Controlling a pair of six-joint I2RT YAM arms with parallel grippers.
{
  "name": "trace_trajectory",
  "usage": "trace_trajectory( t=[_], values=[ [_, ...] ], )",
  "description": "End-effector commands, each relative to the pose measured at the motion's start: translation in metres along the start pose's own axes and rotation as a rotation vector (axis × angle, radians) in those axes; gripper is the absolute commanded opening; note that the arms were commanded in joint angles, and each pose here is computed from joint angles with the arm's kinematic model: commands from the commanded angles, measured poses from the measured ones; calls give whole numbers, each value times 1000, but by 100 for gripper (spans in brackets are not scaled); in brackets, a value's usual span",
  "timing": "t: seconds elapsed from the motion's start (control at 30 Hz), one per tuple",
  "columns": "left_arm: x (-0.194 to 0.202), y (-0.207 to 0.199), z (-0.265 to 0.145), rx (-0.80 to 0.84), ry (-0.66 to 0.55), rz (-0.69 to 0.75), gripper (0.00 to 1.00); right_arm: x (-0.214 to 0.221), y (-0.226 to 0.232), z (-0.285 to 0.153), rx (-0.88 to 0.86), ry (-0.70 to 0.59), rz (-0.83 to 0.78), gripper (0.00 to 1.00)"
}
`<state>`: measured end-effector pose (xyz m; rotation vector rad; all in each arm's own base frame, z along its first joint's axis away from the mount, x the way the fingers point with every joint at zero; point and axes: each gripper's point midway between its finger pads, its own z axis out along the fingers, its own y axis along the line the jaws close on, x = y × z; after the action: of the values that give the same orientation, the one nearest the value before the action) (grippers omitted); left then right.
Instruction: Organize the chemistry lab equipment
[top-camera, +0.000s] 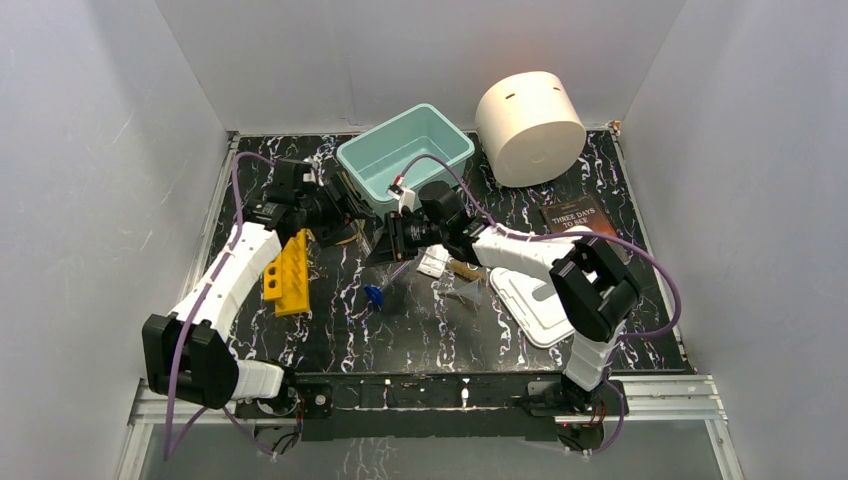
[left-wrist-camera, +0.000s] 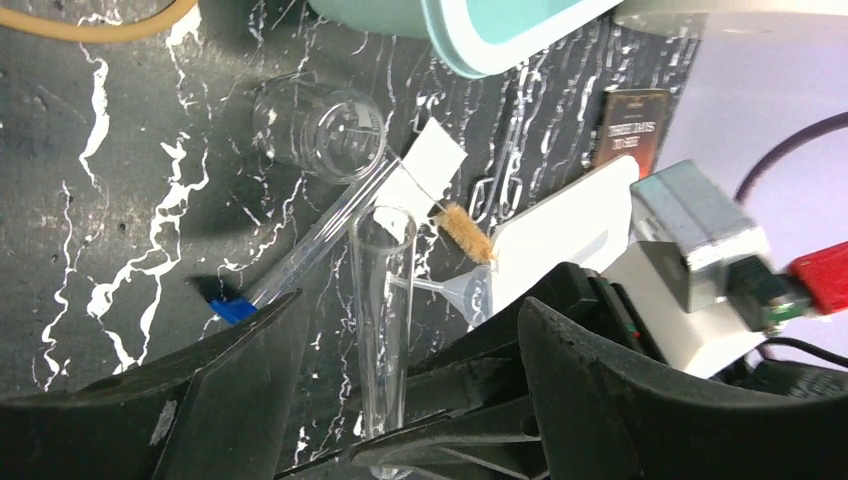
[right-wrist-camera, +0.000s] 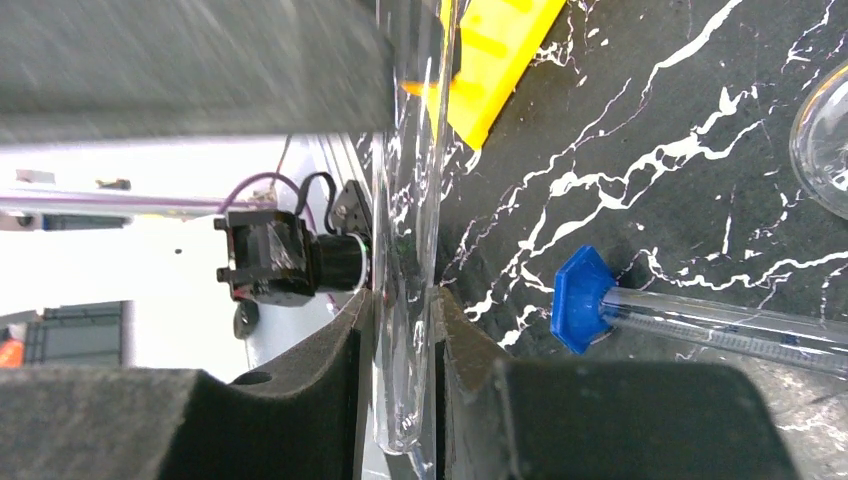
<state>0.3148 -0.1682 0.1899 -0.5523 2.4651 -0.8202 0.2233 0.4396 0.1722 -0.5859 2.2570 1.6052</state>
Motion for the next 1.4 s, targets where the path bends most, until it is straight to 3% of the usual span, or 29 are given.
trace_trajectory(
  t=[0.0,0.2,0.43,0.7,0.8,0.9,1.13,1.37],
  values=[
    [-15,-24,-36,157,5,11,76,-12,31,-15,-74,-10,-217,19],
    [-14,-34,-49,289,56,0,75,-12,29,-25,-53,-8,-330,21],
    [-6,-34,-42,315,117,-24,73,-16,33,-28,-57,-3,-385,21],
    [-4,-32,-36,312,144,-49,57,-25,35,-33,-67,-23,-398,20],
    [-4,-28,-32,292,149,-53,64,-23,37,-33,-84,-15,-405,20],
    [-3,-26,-27,286,169,-54,64,-22,37,-33,-91,-8,-413,20],
    [-1,-28,-28,305,194,-15,36,-17,31,-30,-90,48,-430,20],
    [6,-22,-25,301,213,-20,27,-17,17,-30,-46,90,-461,20]
  ],
)
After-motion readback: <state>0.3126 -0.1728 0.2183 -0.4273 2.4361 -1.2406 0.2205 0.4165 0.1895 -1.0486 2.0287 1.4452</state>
